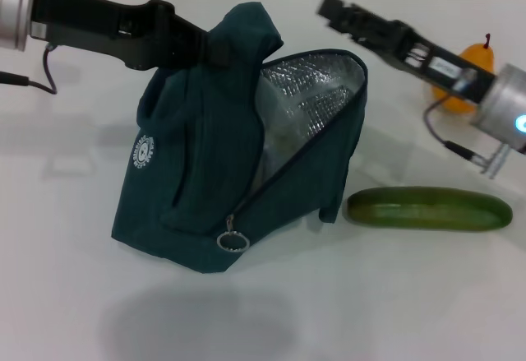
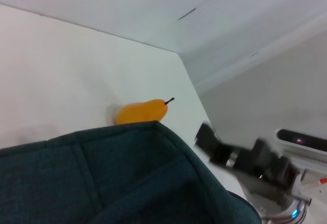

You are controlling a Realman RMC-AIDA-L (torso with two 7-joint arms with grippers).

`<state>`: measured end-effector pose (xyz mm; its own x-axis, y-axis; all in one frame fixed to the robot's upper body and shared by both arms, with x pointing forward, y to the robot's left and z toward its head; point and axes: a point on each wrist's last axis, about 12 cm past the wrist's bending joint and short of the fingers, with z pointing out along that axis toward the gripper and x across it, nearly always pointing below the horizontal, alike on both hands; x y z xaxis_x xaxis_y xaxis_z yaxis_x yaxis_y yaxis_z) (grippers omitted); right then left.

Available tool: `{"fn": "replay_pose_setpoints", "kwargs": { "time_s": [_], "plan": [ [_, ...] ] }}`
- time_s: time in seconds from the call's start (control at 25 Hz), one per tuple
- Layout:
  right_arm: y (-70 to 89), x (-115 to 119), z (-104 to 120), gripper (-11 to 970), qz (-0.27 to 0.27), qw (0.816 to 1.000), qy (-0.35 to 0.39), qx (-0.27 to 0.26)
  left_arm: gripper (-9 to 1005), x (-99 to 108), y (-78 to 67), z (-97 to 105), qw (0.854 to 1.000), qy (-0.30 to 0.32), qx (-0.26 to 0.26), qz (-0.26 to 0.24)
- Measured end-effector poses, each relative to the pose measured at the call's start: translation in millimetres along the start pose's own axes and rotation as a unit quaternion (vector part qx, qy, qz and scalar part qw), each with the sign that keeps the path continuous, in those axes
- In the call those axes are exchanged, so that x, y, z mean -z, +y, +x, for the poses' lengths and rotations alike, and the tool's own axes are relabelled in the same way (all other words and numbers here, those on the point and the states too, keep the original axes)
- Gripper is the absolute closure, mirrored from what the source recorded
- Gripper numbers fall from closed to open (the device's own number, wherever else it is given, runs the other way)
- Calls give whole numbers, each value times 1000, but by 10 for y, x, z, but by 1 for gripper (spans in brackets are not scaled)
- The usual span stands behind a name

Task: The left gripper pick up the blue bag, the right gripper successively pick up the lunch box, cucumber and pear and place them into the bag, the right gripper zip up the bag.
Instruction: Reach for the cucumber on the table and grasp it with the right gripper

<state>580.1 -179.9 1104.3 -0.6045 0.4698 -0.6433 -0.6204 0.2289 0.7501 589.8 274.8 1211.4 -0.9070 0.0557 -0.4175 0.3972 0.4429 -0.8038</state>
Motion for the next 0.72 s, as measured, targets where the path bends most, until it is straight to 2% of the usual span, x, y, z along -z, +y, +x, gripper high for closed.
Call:
{"fn": "replay_pose_setpoints", "kwargs": {
  "time_s": [0.2,0.48,0.72],
  "plan": [
    [-90,389,-199,393,30,996,-59,62,950,59,33,31,1000,-6,3,-8],
    [-191,826,-539,154,84,975,-50,201,953,119,43,63,1000,-12,2,-18],
    [-352,1132,-639,155,180,933,-51,309,953,111,39,57,1000,-10,2,-20]
  ]
}}
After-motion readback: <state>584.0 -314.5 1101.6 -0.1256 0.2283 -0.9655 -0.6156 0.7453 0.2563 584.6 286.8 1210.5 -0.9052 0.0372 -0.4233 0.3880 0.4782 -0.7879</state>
